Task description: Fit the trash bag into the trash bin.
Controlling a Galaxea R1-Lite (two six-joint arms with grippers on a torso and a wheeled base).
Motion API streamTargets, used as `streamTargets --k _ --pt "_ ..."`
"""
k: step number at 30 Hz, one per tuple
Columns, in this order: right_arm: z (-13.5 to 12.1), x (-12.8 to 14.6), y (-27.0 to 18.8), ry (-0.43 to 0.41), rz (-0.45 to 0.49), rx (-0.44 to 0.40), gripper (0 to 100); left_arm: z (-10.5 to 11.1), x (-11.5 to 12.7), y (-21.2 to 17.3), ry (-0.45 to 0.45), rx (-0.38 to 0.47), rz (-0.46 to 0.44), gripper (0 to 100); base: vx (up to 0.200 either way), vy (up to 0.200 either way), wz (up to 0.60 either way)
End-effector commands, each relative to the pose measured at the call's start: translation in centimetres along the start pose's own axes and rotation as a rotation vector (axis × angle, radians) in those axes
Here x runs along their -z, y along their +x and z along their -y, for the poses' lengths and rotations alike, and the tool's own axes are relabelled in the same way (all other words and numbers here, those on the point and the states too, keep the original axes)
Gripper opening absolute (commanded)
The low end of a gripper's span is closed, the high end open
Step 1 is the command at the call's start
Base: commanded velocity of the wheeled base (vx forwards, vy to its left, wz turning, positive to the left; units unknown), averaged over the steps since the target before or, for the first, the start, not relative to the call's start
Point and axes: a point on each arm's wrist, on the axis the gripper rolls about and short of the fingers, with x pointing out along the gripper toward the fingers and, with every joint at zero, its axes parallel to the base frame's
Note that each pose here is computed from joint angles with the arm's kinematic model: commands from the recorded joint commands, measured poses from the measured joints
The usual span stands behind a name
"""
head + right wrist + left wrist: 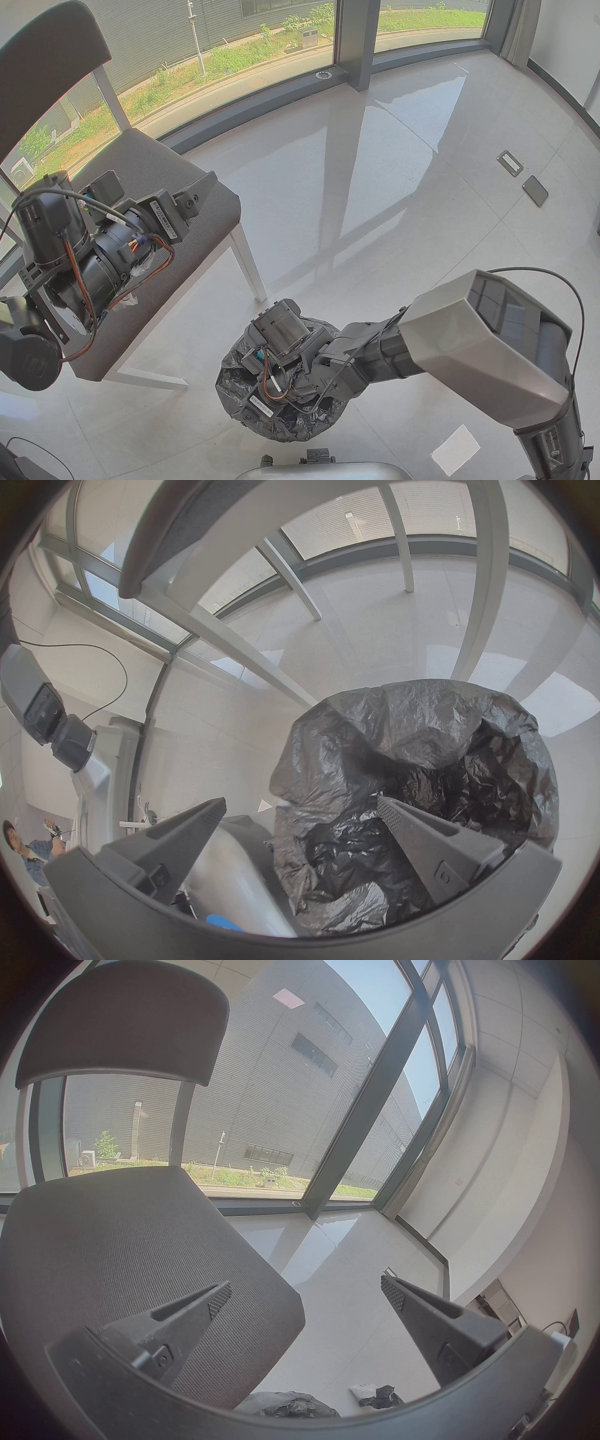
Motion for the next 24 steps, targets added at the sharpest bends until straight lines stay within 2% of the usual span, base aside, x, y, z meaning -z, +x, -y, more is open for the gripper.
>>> streamTargets --k 1,15,24 --pt "1.0 0.7 1.8 0.008 -0.023 0.006 100 -0.3 0.0 0.0 0.001 -0.011 0.003 100 0.000 0.000 0.00" --pt "3.3 0.5 2.8 0.034 -0.001 0.033 100 -0.6 -0.3 -0.1 0.008 -0.016 0.025 100 0.000 0.000 0.00" --pt "3.7 -0.1 3.8 0.041 0.022 0.035 100 -0.6 -0.4 -0.2 0.011 -0.017 0.029 100 0.000 0.000 0.00"
